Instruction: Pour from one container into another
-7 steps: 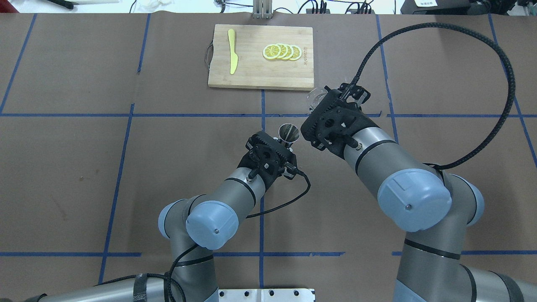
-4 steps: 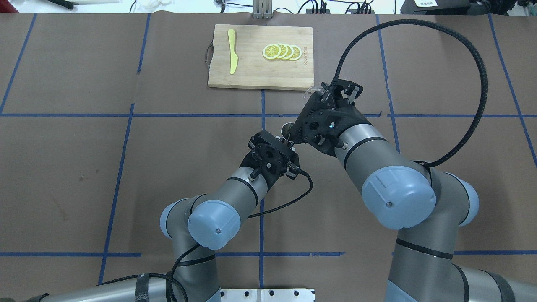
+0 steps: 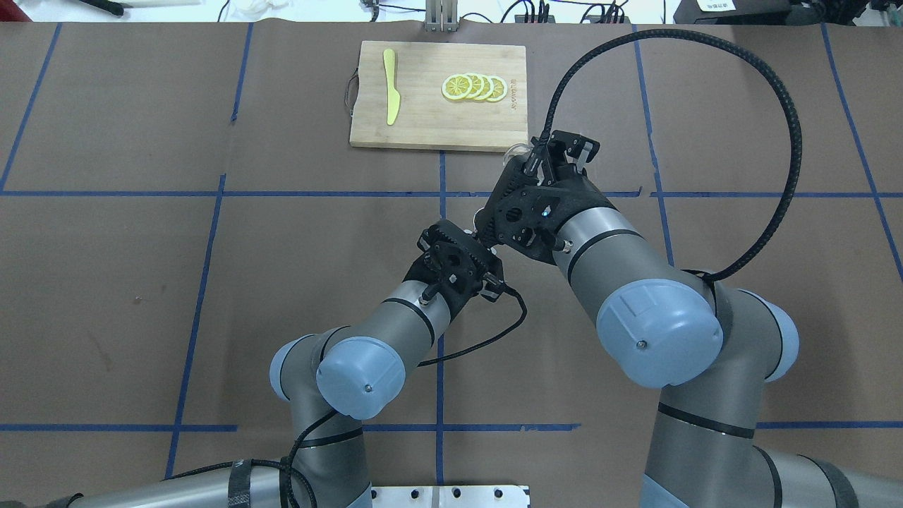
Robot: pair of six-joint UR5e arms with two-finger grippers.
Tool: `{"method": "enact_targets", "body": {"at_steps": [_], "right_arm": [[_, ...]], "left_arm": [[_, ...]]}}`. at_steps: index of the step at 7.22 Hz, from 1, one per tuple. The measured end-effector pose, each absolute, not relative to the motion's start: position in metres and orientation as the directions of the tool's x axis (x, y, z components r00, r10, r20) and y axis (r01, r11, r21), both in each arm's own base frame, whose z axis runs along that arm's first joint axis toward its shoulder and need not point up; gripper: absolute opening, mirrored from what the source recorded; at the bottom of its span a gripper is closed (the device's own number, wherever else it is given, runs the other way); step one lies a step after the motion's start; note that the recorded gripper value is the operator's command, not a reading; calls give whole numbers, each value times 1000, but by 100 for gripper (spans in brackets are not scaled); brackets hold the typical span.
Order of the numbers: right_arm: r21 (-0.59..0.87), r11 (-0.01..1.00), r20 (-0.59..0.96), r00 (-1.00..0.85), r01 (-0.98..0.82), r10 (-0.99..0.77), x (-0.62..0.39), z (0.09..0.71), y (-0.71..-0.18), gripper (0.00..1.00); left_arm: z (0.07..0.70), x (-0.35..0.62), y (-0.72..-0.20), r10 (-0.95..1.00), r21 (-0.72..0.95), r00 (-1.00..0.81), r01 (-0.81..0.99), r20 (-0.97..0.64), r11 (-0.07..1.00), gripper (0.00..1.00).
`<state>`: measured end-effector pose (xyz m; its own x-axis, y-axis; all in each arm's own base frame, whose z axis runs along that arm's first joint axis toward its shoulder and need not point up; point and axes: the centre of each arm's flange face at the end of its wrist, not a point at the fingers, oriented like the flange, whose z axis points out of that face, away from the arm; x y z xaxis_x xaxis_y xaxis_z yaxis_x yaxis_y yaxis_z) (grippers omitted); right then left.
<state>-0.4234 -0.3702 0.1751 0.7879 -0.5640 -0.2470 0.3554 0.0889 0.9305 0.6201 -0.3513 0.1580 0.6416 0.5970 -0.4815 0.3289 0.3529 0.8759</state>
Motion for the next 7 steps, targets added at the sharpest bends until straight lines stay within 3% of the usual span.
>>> {"method": "enact_targets", "body": {"at_steps": [7], "right_arm": [[882, 26, -393, 763, 471, -514, -437, 172, -352, 0]], "left_arm": [[156, 621, -352, 603, 884, 646, 319, -467, 342, 0]]}}
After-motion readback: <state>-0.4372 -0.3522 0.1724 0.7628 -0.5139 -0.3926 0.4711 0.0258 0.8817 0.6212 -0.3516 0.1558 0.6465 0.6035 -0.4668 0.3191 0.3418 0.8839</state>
